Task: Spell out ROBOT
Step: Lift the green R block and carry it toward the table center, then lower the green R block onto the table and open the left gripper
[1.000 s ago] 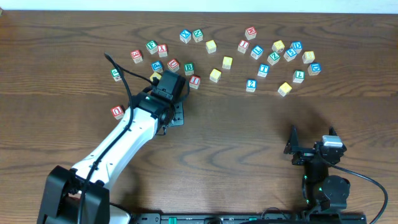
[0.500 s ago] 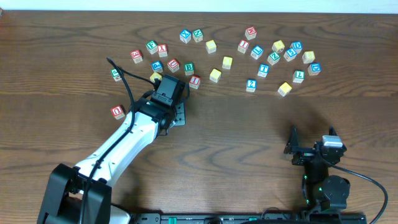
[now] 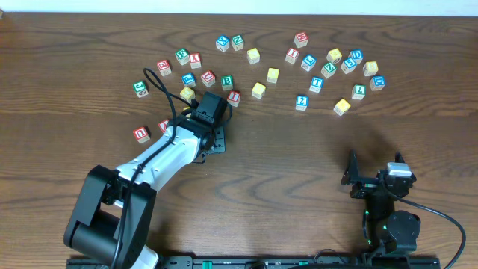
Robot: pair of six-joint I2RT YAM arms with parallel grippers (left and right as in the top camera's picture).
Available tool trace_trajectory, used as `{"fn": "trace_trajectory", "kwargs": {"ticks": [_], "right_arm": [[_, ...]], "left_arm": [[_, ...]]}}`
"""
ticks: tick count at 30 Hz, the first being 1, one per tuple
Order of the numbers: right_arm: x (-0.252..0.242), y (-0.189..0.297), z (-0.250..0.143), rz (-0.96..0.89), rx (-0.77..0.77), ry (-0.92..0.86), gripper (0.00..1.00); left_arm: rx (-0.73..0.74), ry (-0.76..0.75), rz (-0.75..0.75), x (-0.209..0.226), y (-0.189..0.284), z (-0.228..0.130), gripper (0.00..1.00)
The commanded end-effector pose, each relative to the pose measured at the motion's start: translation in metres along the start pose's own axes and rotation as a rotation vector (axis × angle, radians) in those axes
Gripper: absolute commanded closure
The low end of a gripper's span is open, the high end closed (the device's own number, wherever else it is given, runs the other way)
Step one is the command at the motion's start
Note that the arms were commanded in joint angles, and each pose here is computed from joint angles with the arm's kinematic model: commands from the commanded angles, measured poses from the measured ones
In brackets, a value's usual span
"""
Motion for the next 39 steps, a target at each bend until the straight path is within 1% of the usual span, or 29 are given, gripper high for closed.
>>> {"fn": "trace_trajectory", "kwargs": {"ticks": [1,8,16,29,39], "right_arm": [[0.001,0.000,0.000,0.002,-0.002,-0.006,0.01],[0.001,0.000,0.000,0.002,-0.002,-0.006,0.01],[0.001,0.000,0.000,0.002,-0.002,-0.006,0.01],[0.001,0.000,0.000,0.002,-0.002,-0.006,0.01],[0.001,0.000,0.000,0.002,-0.002,-0.006,0.01]], "left_arm": [[0.003,-0.022,0.004,0.002,-0.003,-0.003,0.87],[-0.020,-0.028,-0.008,0.002,-0.003,0.004,0.87],[-0.031,0.007,-0.001,0.013,-0.004,0.014,0.87],[-0.028,-0.013,-0.021,0.010,-0.005,0.014,0.87],[-0.011,-0.013,-0.018,0.009,-0.016,0.012,0.87]]}}
Point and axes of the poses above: each gripper's point midway between its finger pads, its own y axis back along the fingers, its own x axis along the line the jaws close on, z = x × y, the point moved 2 cm from there along y, back along the fingers, and after that the axes turned 9 degrees about y, right-handed, at the moved point
